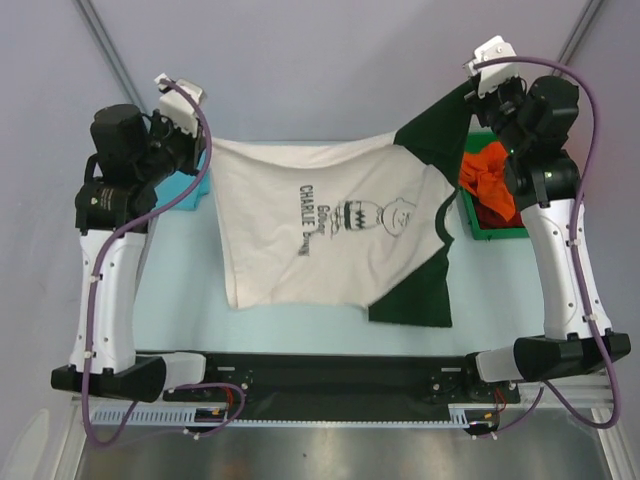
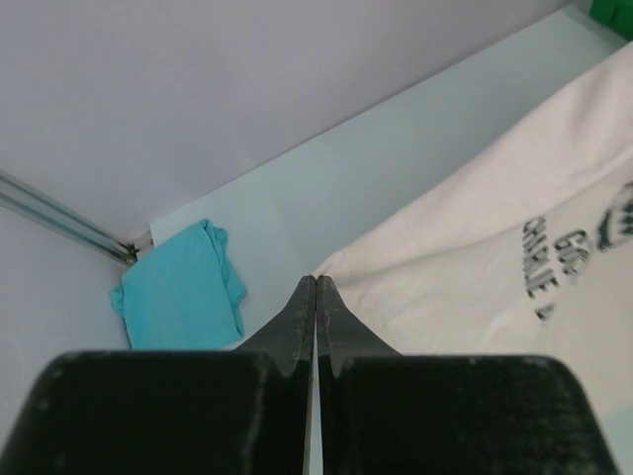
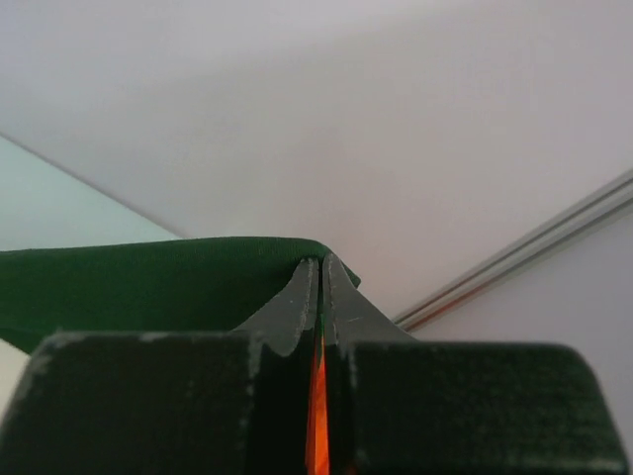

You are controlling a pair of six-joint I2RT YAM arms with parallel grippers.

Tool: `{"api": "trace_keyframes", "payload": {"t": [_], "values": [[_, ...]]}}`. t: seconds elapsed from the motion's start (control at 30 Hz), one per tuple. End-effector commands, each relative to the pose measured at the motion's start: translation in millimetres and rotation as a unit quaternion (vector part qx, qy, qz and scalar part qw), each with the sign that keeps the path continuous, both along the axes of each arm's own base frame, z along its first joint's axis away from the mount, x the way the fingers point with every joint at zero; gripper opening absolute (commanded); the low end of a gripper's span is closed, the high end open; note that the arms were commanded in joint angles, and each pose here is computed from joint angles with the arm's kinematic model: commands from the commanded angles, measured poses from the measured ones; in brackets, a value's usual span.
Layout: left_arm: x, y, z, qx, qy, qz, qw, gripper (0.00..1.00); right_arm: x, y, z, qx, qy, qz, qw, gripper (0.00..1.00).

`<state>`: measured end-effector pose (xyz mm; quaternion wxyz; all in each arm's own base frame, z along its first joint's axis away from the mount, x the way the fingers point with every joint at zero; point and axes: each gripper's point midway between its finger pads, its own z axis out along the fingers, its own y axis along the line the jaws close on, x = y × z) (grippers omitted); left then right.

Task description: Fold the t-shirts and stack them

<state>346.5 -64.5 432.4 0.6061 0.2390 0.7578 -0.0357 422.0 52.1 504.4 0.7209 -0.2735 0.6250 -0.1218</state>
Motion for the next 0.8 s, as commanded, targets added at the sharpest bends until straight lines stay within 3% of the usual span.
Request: {"api": "trace_keyframes", "payload": {"t": [0.0,0.27,0.5,0.77], "values": [[-20,2,80,-0.018,-0.113,0.001,0.993,0.00,-50,-4,115,0.039,-0.156,0.010,0.987,0.00],[-94,2,144,-0.025,-0.210,-0.016,0.977,0.00,-145,-12,166,0.046,-0.209,0.013,0.977,0.00],[-159,6,155,-0.025,-0.257,-0.022,0.966,0.00,-229,-29,181,0.065,-0.242,0.004,0.968,0.00],[-210,25,193,-0.013,-0.324,0.015,0.946,0.01,-289,-41,223,0.051,-0.317,-0.009,0.947,0.00]]}}
